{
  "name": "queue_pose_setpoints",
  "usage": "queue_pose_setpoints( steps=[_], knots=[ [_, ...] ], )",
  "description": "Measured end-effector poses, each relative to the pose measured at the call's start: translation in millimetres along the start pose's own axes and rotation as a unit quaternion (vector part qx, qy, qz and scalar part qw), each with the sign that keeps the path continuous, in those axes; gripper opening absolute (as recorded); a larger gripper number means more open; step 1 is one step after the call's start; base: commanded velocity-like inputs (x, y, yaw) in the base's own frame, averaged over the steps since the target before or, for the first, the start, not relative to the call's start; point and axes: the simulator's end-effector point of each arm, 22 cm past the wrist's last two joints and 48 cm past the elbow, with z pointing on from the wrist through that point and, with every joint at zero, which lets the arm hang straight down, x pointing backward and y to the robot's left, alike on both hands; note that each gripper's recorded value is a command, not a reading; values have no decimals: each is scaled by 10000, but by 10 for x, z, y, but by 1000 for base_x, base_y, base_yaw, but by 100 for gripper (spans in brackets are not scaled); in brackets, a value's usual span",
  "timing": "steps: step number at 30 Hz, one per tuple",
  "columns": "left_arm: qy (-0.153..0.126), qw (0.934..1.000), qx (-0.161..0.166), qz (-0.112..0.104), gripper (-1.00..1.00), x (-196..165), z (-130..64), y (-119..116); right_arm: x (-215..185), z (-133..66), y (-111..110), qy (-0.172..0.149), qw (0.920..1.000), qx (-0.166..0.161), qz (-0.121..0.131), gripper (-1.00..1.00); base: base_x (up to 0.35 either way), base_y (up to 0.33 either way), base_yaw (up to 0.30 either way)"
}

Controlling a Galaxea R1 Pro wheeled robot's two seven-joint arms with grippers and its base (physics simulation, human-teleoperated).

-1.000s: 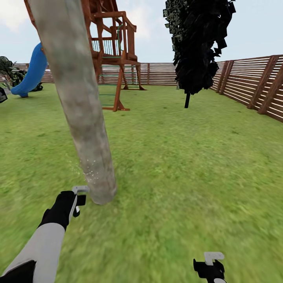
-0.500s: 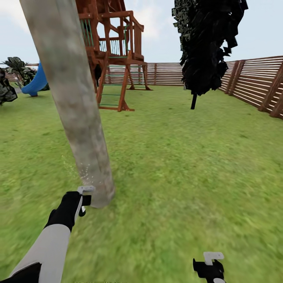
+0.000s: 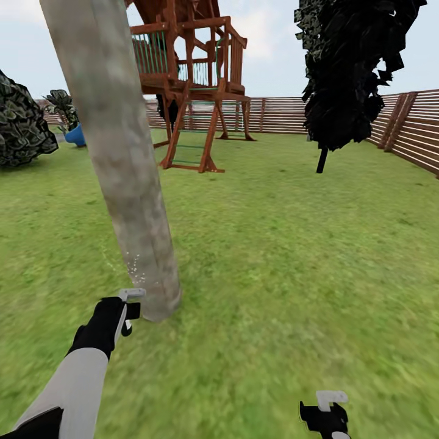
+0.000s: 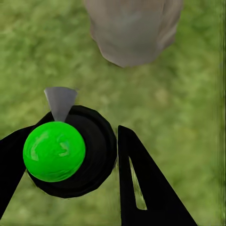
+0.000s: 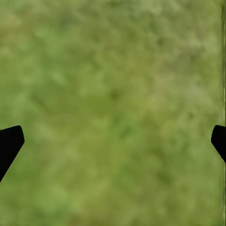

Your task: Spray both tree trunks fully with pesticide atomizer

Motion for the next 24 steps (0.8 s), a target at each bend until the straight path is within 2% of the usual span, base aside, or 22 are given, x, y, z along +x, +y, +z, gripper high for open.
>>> queue_pose_setpoints(
  steps=[4, 17, 24],
  knots=[
    [0, 10000, -4, 8, -100, 0, 0, -1, 2, 1, -6, 2, 10000, 4, 0, 100, 138, -245, 1],
    [9, 10000, -15, 22, -100, 9, 4, 2, 5, 0, 15, 13, 10000, -10, -6, 100, 5, -276, 1],
    [18, 10000, -28, -4, -100, 15, 6, 31, 3, -2, 33, 12, 10000, -22, -4, 100, 31, -278, 219]
  ],
)
